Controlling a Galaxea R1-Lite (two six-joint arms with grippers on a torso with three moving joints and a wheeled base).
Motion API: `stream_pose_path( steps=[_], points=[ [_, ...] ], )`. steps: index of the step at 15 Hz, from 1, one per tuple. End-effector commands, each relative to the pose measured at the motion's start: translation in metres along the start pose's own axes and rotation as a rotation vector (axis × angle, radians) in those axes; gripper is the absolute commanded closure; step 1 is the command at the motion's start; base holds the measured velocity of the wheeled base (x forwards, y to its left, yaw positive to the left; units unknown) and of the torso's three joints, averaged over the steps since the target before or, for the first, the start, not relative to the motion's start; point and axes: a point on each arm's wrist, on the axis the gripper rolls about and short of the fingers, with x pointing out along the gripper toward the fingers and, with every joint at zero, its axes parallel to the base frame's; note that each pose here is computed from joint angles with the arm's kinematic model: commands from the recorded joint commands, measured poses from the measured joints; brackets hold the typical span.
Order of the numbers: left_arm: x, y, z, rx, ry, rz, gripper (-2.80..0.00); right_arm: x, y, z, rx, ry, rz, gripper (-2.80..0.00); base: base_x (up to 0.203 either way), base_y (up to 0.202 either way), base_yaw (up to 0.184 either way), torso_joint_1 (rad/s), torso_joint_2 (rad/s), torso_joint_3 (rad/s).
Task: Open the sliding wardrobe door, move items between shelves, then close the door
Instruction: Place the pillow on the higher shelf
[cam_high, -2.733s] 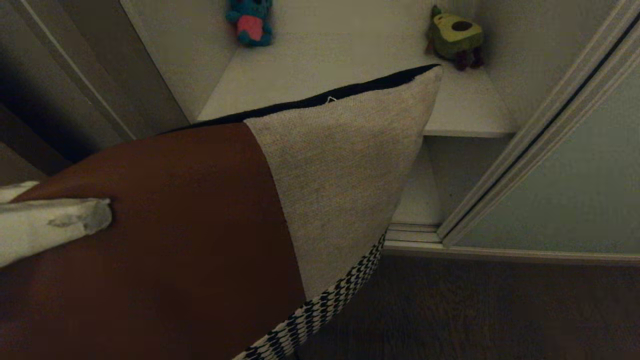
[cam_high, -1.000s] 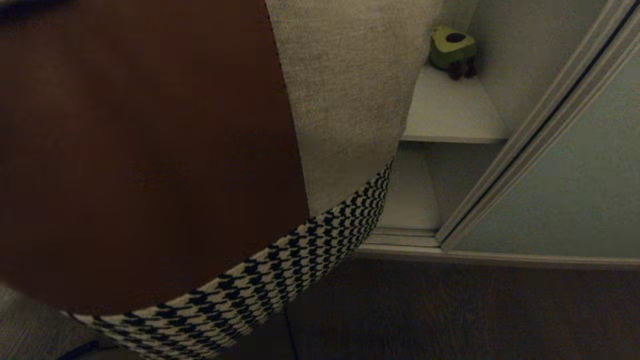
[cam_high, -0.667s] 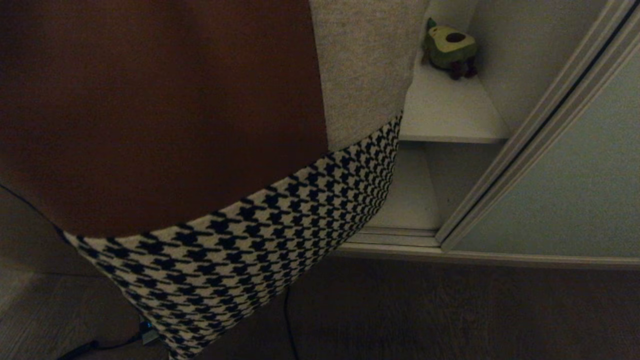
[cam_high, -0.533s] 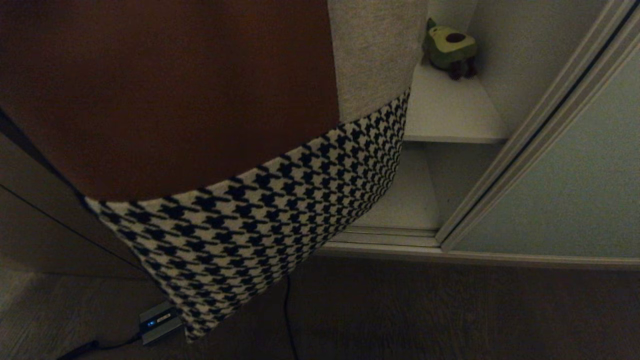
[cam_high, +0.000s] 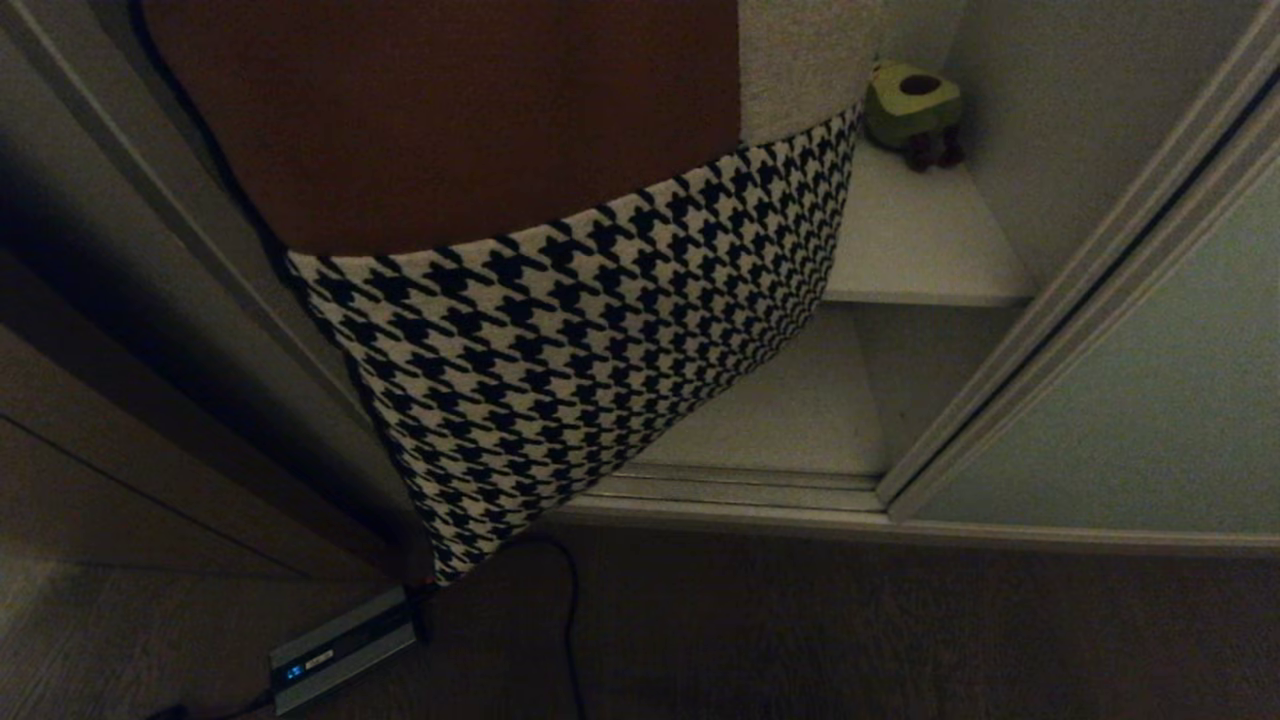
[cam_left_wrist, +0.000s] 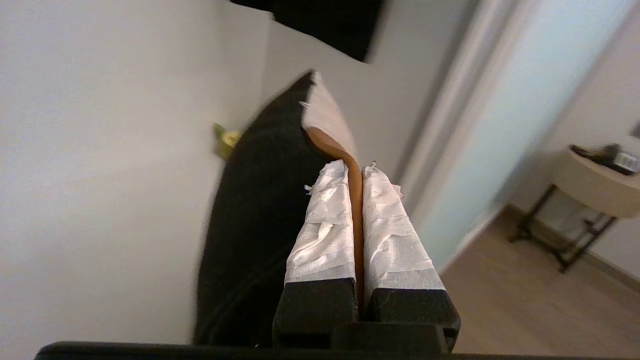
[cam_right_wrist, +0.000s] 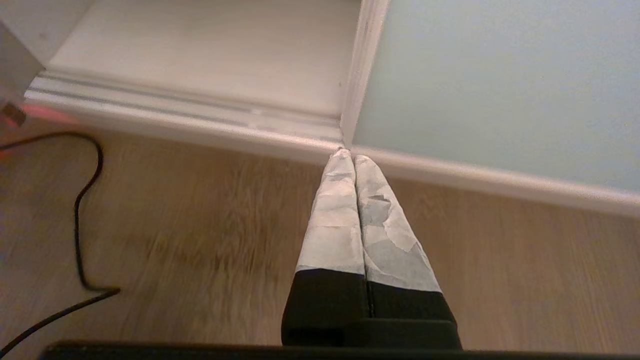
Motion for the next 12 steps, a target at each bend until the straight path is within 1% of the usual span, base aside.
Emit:
stream_pose_path(
  steps=[1, 6, 10, 12],
  points=[
    [0.014, 0.001, -0.006, 0.016, 0.001, -0.018, 0.0, 0.0, 0.0, -0.001, -0.001, 0.003, 0.001, 0.0, 0.197, 0.0, 0.0, 0.003, 0.0, 0.002],
    [0.02, 0.002, -0.007, 0.039, -0.003, -0.028, 0.0, 0.0, 0.0, -0.001, -0.001, 0.003, 0.001, 0.0, 0.197, 0.0, -0.001, 0.006, 0.0, 0.001],
    [0.032, -0.001, -0.008, 0.042, -0.014, -0.066, 0.0, 0.0, 0.0, -0.001, -0.001, 0.004, 0.001, 0.0, 0.195, 0.0, 0.0, 0.004, 0.0, 0.0],
    [0.039, -0.002, -0.014, 0.063, -0.008, -0.076, 0.0, 0.0, 0.0, -0.001, -0.001, 0.004, 0.001, 0.0, 0.198, 0.0, 0.002, -0.002, 0.0, 0.006]
  ],
)
